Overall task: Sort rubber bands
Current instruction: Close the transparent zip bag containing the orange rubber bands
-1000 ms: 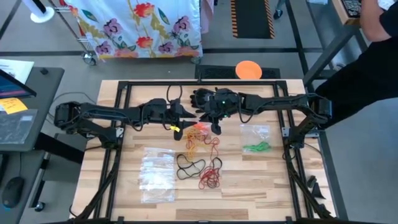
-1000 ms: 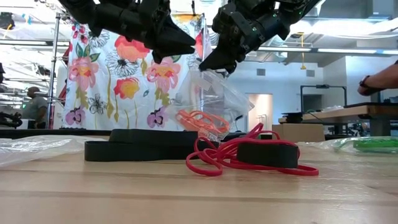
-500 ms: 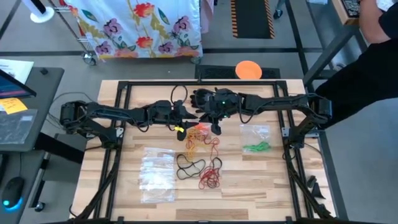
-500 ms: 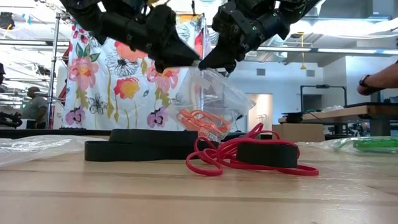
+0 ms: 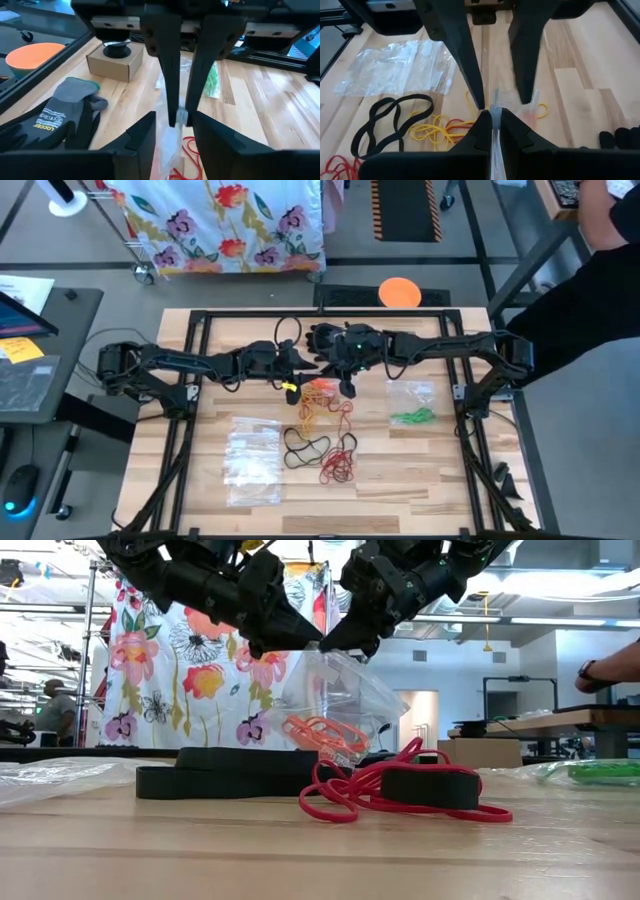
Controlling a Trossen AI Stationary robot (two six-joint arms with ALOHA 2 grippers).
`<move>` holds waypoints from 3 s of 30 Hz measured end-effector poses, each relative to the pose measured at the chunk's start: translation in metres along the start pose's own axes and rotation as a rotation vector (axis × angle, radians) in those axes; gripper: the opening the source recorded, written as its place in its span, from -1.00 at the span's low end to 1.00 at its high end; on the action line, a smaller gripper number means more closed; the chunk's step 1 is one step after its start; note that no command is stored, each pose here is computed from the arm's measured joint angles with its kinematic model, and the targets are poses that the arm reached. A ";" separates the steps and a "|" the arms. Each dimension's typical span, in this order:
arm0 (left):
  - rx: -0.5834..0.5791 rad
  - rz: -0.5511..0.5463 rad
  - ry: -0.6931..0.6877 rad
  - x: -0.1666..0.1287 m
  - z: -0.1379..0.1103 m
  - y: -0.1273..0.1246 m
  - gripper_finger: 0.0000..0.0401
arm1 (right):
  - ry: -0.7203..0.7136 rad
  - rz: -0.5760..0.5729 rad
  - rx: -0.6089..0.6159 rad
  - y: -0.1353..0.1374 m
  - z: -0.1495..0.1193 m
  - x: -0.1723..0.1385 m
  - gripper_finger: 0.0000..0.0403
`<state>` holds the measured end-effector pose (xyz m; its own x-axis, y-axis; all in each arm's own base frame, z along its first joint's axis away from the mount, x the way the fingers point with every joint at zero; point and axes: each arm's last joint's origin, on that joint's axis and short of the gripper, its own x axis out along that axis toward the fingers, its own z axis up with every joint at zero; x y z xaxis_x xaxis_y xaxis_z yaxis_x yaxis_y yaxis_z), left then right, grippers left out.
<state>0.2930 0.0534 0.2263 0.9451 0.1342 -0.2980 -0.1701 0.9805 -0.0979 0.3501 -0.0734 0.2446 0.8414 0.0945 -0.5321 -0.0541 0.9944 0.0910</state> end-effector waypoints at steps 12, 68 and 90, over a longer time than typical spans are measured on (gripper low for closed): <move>0.042 -0.032 -0.003 0.000 0.000 -0.001 -0.99 | 0.005 -0.002 0.002 0.000 -0.001 0.000 -0.91; 0.065 -0.043 -0.015 -0.013 0.009 -0.003 -1.00 | -0.002 -0.001 -0.026 -0.001 0.001 -0.001 -0.90; 0.090 -0.059 -0.022 -0.018 0.013 -0.004 -0.86 | 0.023 -0.005 -0.017 -0.001 -0.003 0.000 -0.90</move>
<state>0.2804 0.0494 0.2439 0.9588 0.0779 -0.2731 -0.0890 0.9956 -0.0284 0.3485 -0.0742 0.2425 0.8289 0.0901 -0.5521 -0.0592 0.9955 0.0735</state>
